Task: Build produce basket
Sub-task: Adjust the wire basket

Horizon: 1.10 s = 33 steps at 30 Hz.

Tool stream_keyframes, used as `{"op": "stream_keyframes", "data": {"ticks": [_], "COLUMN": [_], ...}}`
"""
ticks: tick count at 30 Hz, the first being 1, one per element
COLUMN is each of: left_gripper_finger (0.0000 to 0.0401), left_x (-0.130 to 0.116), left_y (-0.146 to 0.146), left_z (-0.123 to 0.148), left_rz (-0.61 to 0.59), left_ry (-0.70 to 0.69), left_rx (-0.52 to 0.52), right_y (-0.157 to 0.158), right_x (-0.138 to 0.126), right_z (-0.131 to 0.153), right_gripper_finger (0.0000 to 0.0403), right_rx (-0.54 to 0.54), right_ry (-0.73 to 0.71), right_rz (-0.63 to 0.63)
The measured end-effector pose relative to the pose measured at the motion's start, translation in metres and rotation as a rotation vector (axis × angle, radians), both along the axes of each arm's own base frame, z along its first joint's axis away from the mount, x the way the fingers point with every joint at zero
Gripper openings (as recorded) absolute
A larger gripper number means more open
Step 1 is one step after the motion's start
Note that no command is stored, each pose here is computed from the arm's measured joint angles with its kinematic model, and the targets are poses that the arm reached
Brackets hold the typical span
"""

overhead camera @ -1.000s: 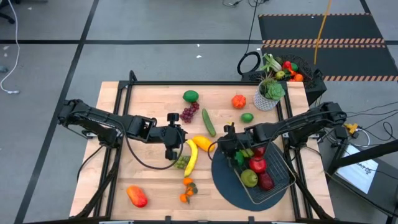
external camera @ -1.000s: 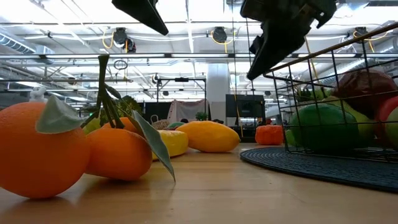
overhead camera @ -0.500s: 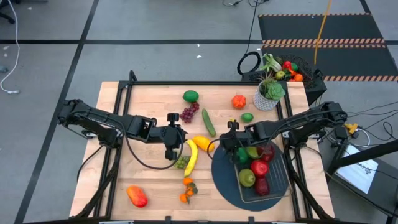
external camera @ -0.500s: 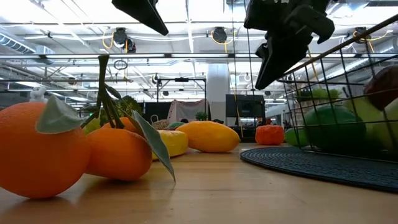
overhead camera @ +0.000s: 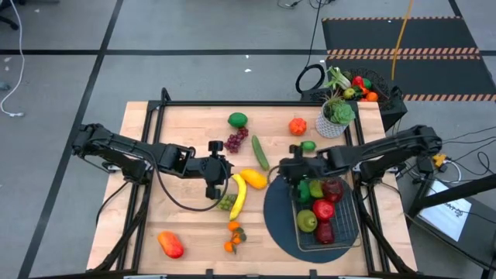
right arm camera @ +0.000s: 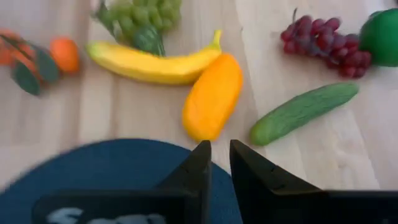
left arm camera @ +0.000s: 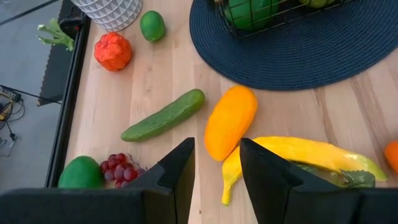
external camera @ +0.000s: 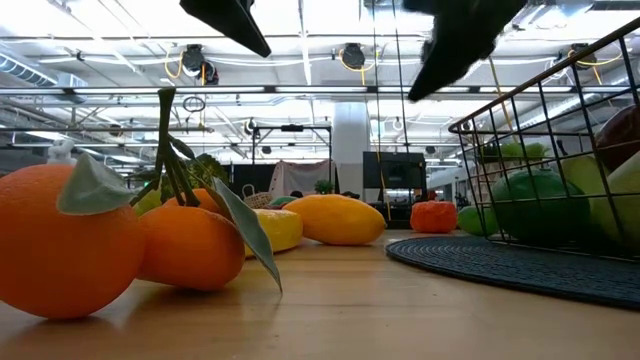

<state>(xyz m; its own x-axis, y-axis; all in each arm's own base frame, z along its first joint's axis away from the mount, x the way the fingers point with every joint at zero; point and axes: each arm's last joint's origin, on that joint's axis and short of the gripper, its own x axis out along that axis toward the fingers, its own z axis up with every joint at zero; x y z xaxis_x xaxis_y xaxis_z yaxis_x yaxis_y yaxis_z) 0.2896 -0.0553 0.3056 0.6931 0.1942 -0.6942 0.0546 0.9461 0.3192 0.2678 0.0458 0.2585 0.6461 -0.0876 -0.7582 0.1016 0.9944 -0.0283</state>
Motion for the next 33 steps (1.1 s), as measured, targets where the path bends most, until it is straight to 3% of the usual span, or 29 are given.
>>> {"op": "stream_keyframes", "data": {"ticks": [7,13,17,26,33], "left_gripper_finger": [0.0129,0.0129,0.0129,0.0129,0.0129], "left_x": [0.0,0.0,0.0,0.001,0.002], "left_y": [0.0,0.0,0.0,0.001,0.007], "left_z": [0.0,0.0,0.0,0.0,0.0], "left_rz": [0.0,0.0,-0.001,-0.015,0.008], "left_ry": [0.005,0.001,-0.003,0.0,0.0], "left_rx": [0.001,0.0,0.0,0.017,0.017], "right_y": [0.022,0.043,0.047,0.04,0.03], "right_x": [-0.048,-0.068,-0.066,-0.042,-0.029], "right_z": [0.027,0.016,-0.006,-0.029,-0.037], "right_gripper_finger": [0.0051,0.0051,0.0051,0.0051,0.0051], "right_rx": [0.13,0.142,0.117,0.29,0.324], "right_ry": [0.016,0.079,0.135,0.168,0.177], "right_rz": [-0.03,-0.003,0.01,0.037,0.029]}}
